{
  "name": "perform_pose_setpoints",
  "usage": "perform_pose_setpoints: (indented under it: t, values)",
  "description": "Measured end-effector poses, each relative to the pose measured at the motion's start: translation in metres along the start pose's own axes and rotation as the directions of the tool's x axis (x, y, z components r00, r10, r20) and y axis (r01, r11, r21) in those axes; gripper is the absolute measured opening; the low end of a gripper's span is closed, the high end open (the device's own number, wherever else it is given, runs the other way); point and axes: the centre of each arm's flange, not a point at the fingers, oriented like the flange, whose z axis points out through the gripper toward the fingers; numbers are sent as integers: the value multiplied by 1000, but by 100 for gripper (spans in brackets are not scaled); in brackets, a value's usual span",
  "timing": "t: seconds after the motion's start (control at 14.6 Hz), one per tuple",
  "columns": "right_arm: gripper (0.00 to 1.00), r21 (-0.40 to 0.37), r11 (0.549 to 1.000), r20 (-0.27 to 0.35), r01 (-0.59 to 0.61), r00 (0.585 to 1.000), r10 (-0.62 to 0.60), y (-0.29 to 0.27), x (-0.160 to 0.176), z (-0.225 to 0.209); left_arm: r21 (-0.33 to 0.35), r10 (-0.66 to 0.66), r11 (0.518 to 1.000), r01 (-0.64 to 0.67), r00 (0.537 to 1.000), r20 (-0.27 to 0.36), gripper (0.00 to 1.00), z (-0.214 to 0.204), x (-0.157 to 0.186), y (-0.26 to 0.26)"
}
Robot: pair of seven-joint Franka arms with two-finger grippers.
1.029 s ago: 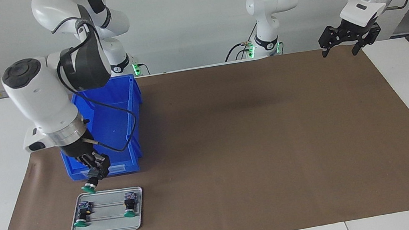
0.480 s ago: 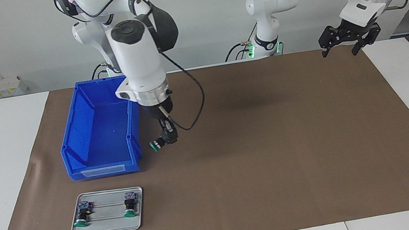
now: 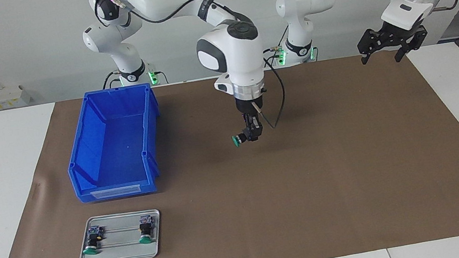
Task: Place and press button with both arms
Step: 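Carry the button to the table middle and release it with the right gripper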
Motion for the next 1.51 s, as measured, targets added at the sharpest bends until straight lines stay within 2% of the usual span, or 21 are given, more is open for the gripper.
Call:
perform_pose_setpoints:
  t: [0.14,0.27,0.48,0.96,1.17,1.37,1.51]
  values:
    - [42,36,998,-9,-60,998,60,11,-25,41,0,0,1000,0,1000,0,100,0,0,0]
    - [42,53,992,15,-115,993,114,10,-30,63,0,0,1000,0,1000,0,100,0,0,0]
    - [42,74,985,58,-159,986,155,13,-36,70,0,0,1000,0,1000,0,100,0,0,0]
    - [42,77,980,105,-181,979,173,39,-45,100,0,0,1000,0,1000,0,100,0,0,0]
    - [48,104,980,125,-172,980,158,41,-47,103,0,0,1000,0,1000,0,100,0,0,0]
    - [74,204,977,78,-62,996,47,44,-53,95,0,5,1000,-5,1000,0,100,0,0,3]
    - [97,253,967,71,-15,997,-3,29,-42,69,3,18,1000,-18,1000,-10,100,-1,2,7]
